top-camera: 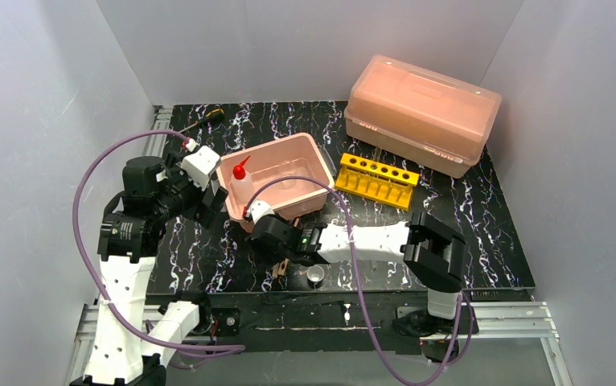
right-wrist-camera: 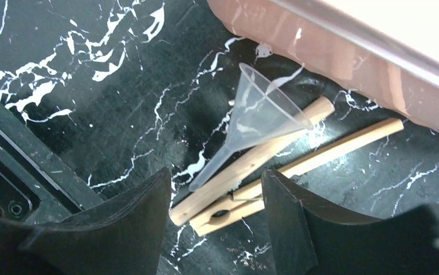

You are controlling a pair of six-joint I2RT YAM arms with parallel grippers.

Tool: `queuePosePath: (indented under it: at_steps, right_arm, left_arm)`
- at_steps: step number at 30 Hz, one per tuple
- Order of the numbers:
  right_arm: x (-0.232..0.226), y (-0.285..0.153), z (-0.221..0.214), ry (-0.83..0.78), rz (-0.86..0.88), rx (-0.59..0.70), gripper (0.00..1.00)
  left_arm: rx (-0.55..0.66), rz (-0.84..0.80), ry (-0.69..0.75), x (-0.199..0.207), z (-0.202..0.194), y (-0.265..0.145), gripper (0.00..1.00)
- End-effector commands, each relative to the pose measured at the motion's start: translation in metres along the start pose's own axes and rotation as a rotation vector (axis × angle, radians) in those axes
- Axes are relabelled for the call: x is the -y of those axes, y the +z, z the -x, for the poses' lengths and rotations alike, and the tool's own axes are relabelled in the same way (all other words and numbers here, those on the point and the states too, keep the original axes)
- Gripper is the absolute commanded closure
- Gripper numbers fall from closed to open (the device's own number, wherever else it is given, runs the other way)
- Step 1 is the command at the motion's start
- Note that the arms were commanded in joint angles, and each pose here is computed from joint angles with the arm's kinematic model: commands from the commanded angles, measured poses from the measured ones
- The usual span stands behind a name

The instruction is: Organize the chemistry lab equipment

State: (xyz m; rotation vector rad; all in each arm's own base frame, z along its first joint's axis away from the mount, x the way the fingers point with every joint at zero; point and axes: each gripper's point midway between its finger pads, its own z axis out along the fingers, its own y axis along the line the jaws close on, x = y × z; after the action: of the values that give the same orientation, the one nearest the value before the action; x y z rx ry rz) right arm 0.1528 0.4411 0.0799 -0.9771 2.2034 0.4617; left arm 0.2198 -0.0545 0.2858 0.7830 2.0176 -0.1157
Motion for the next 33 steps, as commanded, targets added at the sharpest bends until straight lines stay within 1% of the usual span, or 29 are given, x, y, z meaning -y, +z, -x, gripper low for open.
queuePosePath:
  at_steps: [1,8,15,25,33]
  right_arm:
    - [-0.013,0.005,0.031,0.032,0.01,0.092,0.35]
    - [-0.016,0.018,0.012,0.045,0.014,0.044,0.39]
    - [-0.016,0.029,0.001,0.039,0.004,0.027,0.45]
    - [-0.024,0.037,-0.004,0.023,0.013,0.014,0.48]
    - [-0.028,0.042,-0.008,0.016,0.013,-0.01,0.51]
  left_arm:
    - [-0.006,0.017,-0.023,-0.003,-0.001,0.001,0.02]
    - [-0.035,-0.018,-0.064,0.0,0.0,0.004,0.02]
    - [-0.03,0.008,-0.043,-0.006,-0.001,0.006,0.02]
    - [-0.06,0.009,-0.021,-0.003,-0.015,0.009,0.02]
    - [-0.062,0.014,-0.006,-0.004,-0.017,0.008,0.02]
